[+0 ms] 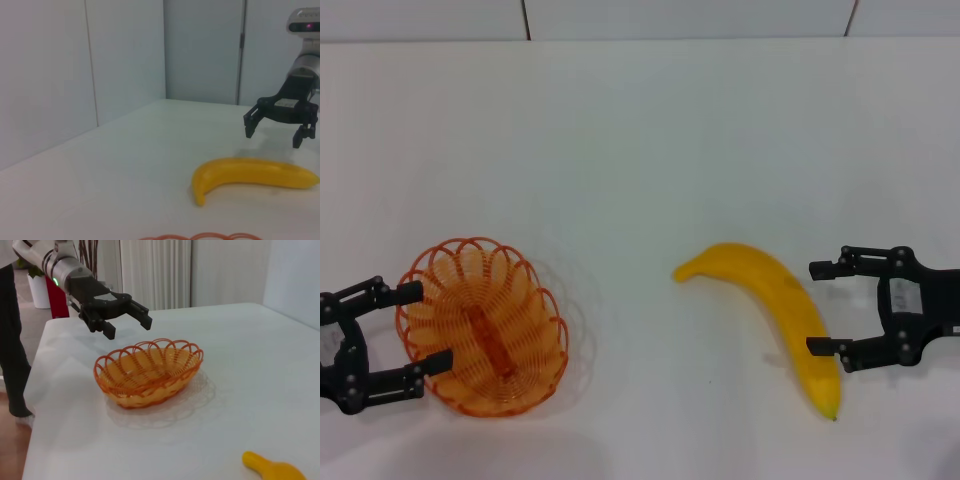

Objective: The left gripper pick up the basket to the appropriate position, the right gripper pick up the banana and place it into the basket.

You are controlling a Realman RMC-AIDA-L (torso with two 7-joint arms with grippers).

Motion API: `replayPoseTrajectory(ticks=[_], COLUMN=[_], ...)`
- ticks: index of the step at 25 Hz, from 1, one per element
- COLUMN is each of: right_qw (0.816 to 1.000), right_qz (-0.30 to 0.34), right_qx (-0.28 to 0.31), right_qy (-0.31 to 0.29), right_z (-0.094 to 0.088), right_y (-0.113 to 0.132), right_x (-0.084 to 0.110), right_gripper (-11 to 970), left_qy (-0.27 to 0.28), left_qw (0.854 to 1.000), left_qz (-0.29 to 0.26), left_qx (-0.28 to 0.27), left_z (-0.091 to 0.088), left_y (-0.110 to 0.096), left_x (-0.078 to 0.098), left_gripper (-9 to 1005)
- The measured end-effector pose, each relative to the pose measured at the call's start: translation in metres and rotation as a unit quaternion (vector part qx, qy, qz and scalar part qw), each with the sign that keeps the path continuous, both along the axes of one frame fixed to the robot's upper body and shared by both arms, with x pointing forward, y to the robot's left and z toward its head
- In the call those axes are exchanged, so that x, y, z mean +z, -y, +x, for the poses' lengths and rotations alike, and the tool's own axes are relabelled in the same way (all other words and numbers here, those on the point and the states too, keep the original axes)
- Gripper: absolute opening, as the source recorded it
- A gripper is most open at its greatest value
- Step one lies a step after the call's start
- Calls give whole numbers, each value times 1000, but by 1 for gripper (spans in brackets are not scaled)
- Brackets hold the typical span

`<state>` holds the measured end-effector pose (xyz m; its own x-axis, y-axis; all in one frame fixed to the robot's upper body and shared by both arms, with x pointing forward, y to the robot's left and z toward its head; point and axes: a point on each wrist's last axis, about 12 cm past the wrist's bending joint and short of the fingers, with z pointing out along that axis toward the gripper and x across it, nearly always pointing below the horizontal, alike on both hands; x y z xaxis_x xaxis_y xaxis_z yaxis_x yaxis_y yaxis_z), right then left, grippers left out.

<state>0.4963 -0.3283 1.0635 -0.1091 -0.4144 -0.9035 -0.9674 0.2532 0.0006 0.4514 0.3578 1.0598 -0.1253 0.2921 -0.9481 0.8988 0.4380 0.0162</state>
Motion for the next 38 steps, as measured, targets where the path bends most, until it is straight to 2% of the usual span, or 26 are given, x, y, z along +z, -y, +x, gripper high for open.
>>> replayPoseTrajectory(ticks=[11,15,18,20,22,24,25,27,30,32,35,38], right_qw=[1000,1000,1000,1000,1000,1000,1000,1000,1000,1000,1000,1000], right_qz=[1,1,1,1,1,1,1,1,-2,-3,-3,-3], right_qx=[1,1,0,0,0,1,2,3,2,3,5,6], right_qy=[0,0,1,1,1,1,2,4,7,7,8,9], right_z=[1,0,1,1,1,1,2,4,7,8,10,12], right_y=[-1,-1,-1,-1,-1,-1,-1,-2,-3,-4,-6,-6], right_x=[0,0,0,0,0,1,1,2,3,4,5,5], right_gripper=[878,878,878,878,877,877,877,877,877,877,877,876], left_qy=[1,23,49,52,39,3,-29,-67,-133,-156,-166,-138], left_qw=[1000,999,990,984,980,976,973,971,976,978,971,958], left_qz=[-2,-34,-110,-142,-162,-177,-176,-162,-70,10,140,241], left_qx=[0,26,78,97,112,130,146,163,161,138,104,73], left_z=[0,1,5,12,23,36,48,63,101,120,138,143], left_y=[1,-3,-13,-20,-26,-32,-37,-39,-32,-20,5,25], left_x=[0,8,29,46,67,87,104,122,149,159,168,170], left_gripper=[837,829,824,820,816,812,810,806,801,797,791,785])
